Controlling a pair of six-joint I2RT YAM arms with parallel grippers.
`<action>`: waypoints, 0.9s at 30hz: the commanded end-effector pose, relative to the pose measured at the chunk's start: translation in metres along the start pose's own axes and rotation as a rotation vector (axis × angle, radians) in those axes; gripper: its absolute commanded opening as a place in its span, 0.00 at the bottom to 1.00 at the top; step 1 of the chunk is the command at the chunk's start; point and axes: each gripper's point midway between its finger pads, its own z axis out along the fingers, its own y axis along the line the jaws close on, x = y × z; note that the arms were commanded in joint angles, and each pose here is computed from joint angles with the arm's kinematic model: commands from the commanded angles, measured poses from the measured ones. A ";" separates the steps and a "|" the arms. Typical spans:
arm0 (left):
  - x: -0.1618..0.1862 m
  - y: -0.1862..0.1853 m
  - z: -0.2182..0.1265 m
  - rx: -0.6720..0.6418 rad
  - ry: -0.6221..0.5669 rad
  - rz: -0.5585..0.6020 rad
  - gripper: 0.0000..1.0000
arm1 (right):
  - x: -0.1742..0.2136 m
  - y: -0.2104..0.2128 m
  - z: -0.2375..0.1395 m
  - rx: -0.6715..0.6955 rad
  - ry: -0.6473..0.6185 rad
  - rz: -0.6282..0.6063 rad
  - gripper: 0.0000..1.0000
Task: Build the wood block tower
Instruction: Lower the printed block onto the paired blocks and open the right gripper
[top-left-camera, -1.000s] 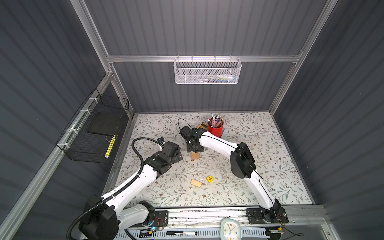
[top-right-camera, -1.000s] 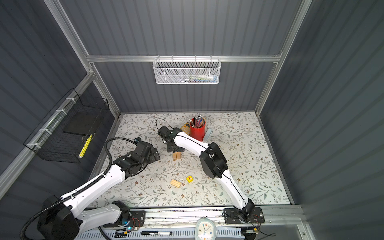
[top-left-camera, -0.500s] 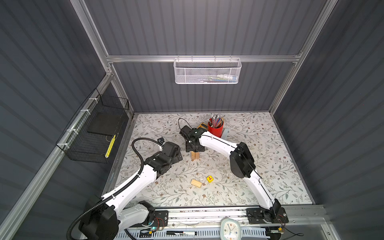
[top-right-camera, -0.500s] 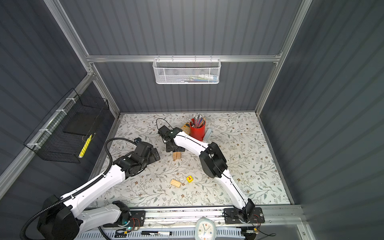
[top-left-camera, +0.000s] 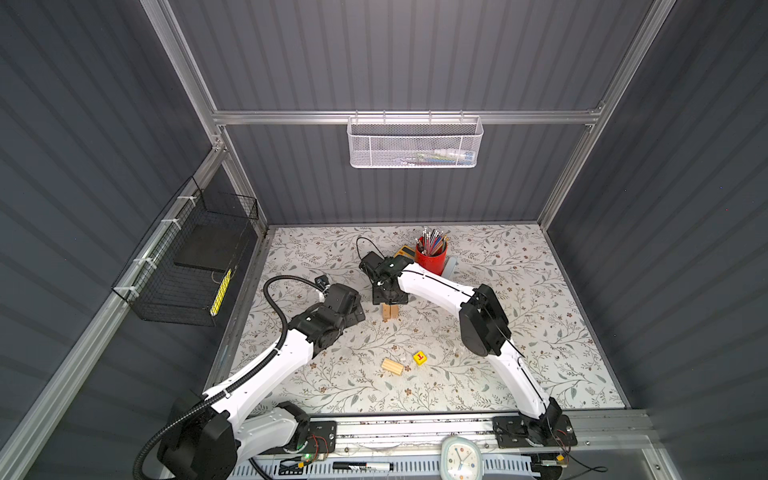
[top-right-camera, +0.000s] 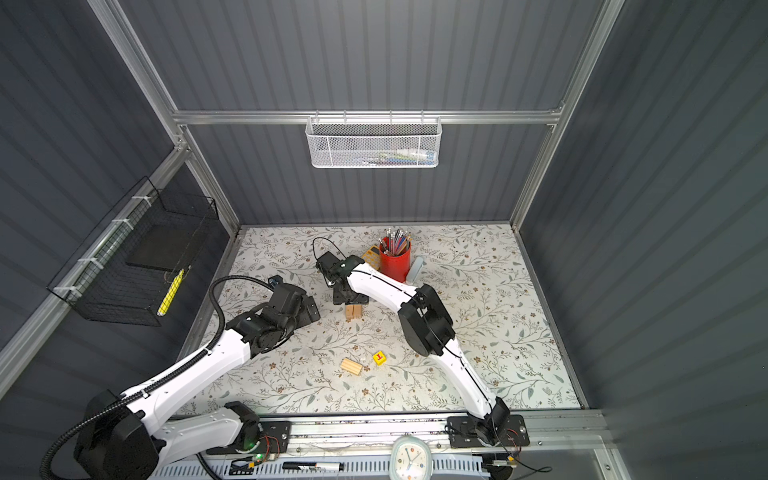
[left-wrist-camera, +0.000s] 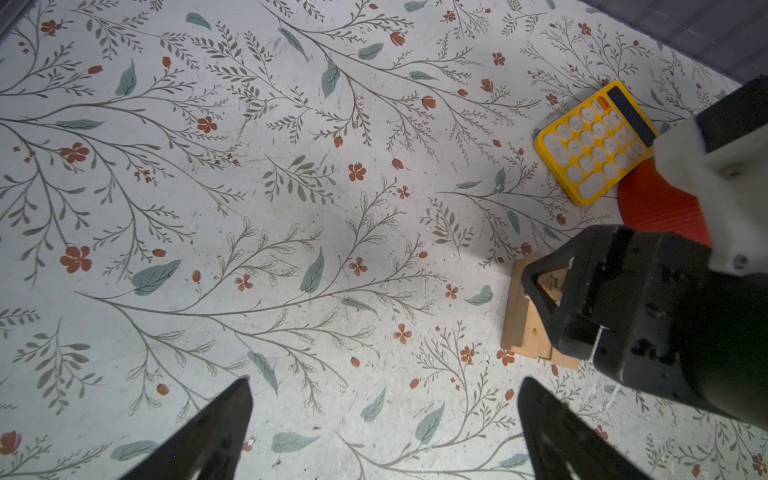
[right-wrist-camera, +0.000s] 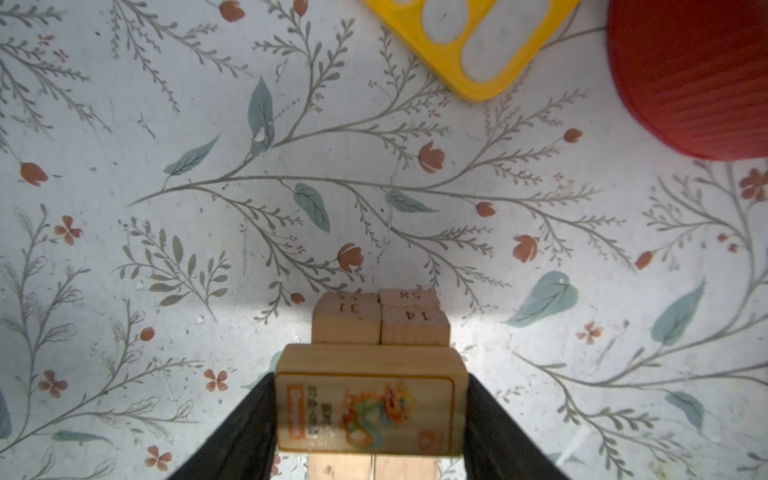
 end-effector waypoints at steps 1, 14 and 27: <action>0.003 0.005 0.000 -0.009 0.006 -0.011 0.99 | 0.000 -0.007 0.002 0.031 -0.002 0.009 0.65; 0.003 0.004 0.001 -0.006 0.011 -0.006 1.00 | -0.003 -0.005 -0.003 0.002 0.003 0.021 0.74; -0.006 0.001 -0.020 0.031 0.000 0.016 1.00 | 0.006 -0.032 -0.075 -0.056 -0.068 -0.065 0.92</action>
